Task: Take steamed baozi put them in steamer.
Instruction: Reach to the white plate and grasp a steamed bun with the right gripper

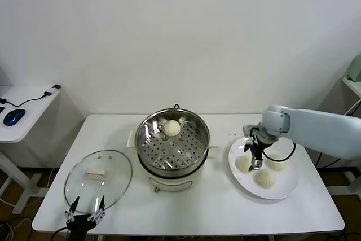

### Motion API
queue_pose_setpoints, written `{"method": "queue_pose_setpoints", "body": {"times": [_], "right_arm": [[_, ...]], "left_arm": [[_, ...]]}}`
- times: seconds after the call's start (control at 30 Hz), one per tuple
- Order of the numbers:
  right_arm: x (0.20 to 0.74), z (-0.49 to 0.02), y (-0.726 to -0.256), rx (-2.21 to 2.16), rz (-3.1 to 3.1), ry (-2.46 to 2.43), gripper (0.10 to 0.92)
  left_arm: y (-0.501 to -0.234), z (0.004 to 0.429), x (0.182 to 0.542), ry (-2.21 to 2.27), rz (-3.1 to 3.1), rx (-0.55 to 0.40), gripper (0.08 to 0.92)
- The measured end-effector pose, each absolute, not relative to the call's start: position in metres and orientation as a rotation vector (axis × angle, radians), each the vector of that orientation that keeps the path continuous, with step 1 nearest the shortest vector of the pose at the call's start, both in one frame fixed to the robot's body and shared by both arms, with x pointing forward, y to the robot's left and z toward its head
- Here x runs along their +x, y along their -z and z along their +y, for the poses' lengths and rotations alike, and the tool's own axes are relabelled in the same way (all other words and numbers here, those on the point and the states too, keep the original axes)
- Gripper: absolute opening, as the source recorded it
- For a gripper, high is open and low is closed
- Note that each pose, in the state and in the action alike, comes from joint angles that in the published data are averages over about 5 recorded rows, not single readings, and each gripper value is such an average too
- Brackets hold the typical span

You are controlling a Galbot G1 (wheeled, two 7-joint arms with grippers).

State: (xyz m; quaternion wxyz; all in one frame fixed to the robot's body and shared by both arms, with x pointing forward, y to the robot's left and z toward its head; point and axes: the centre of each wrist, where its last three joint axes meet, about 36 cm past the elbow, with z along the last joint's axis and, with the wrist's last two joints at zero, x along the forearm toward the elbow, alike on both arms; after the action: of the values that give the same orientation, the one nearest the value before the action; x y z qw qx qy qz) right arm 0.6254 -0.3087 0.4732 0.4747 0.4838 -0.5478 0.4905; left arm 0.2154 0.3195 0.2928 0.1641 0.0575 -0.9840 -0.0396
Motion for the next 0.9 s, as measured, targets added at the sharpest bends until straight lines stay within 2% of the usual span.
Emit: {"method": "queue_pose_setpoints", "body": {"times": [0.33, 0.63, 0.9], "right_arm": [[0.632, -0.309, -0.456, 1.145, -1.356, -1.202, 0.809], [0.633, -0.312, -0.455, 1.142, -1.353, -1.178, 0.651], [0.640, -0.316, -0.484, 1.157, -1.374, -1.163, 0.636]], "left_arm": [[-0.290, 0.319, 0.217, 0.117, -2.806, 0.158, 0.823], [-0.289, 0.319, 0.216, 0.121, -2.808, 0.156, 0.823], [-0.292, 0.318, 0.217, 0.124, -2.815, 0.153, 0.823]]}}
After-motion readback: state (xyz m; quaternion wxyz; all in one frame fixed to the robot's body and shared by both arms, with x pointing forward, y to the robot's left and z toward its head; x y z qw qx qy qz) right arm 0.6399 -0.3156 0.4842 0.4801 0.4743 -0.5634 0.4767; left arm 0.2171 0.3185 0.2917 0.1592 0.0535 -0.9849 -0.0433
